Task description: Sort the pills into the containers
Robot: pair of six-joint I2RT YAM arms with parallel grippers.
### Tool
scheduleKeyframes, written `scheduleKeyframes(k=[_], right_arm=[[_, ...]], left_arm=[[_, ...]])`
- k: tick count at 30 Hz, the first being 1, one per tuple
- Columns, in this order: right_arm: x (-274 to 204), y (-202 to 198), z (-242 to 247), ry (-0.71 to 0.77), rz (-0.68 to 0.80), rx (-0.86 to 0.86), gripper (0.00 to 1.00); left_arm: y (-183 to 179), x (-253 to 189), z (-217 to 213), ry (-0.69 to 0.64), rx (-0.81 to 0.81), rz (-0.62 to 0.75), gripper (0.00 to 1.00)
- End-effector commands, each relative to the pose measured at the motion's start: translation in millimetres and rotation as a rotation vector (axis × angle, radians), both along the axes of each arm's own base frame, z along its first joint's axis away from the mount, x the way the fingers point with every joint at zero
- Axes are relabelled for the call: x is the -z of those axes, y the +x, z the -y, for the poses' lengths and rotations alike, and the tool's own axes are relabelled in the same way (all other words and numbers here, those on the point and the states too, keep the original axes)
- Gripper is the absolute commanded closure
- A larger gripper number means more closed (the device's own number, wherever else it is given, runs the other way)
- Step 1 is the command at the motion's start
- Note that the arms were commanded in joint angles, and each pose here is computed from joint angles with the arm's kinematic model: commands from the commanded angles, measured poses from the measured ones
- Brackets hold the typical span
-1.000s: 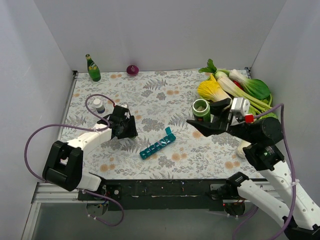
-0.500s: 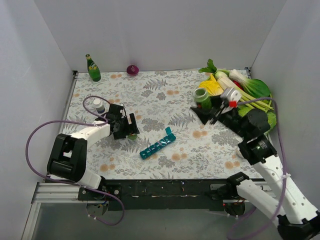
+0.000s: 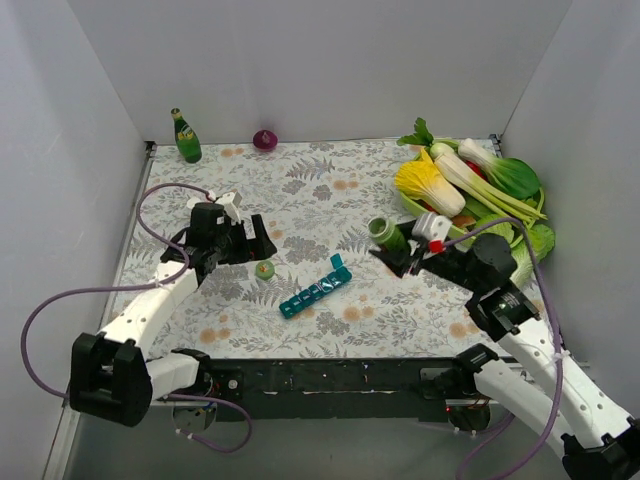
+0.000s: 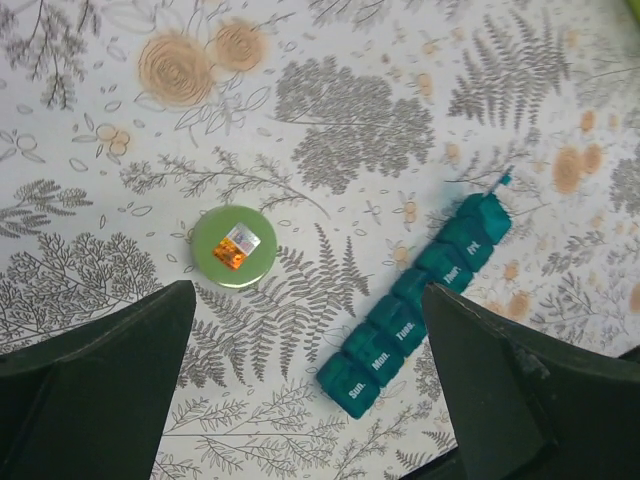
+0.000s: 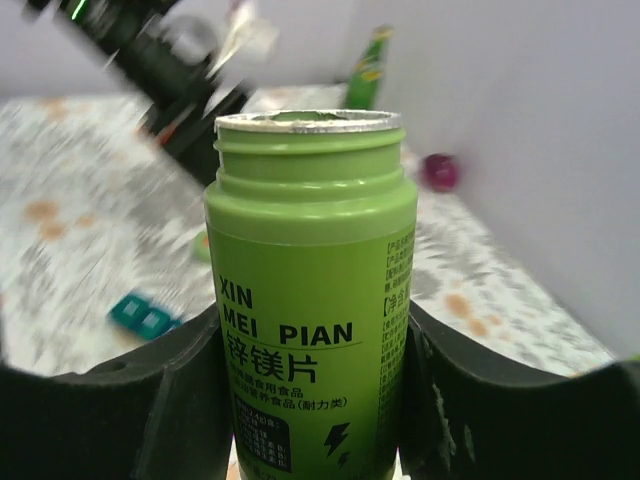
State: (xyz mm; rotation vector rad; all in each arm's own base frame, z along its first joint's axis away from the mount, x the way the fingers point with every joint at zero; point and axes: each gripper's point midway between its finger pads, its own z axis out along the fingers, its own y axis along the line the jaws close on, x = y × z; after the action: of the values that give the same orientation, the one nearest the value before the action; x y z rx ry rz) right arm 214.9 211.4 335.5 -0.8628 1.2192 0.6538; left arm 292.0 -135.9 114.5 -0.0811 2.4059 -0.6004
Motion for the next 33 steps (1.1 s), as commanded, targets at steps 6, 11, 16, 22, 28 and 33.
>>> scheduleKeyframes(k=[6, 11, 16, 22, 28, 33], right_arm=[[140, -59, -26, -0.444, 0.034, -0.446, 0.99], [194, -55, -15, -0.669, -0.037, -0.527, 0.99], [216, -33, -14, -0.772, -0.057, -0.508, 0.99], [242, -17, -4, -0.914, -0.126, -0.535, 0.99], [251, 7, -7, -0.982, -0.196, -0.539, 0.99], [257, 25, -8, -1.027, -0.218, -0.542, 0.99]], left_arm=[[-18, -83, 14, -0.075, 0.207, 0.436, 0.02], [-30, -83, 12, -0.117, 0.187, 0.518, 0.02], [-26, -88, 4, -0.074, 0.154, 0.546, 0.02], [-26, -86, 4, -0.060, 0.167, 0.531, 0.02], [-27, -90, 1, -0.048, 0.165, 0.554, 0.02], [-27, -95, -3, -0.035, 0.143, 0.579, 0.02]])
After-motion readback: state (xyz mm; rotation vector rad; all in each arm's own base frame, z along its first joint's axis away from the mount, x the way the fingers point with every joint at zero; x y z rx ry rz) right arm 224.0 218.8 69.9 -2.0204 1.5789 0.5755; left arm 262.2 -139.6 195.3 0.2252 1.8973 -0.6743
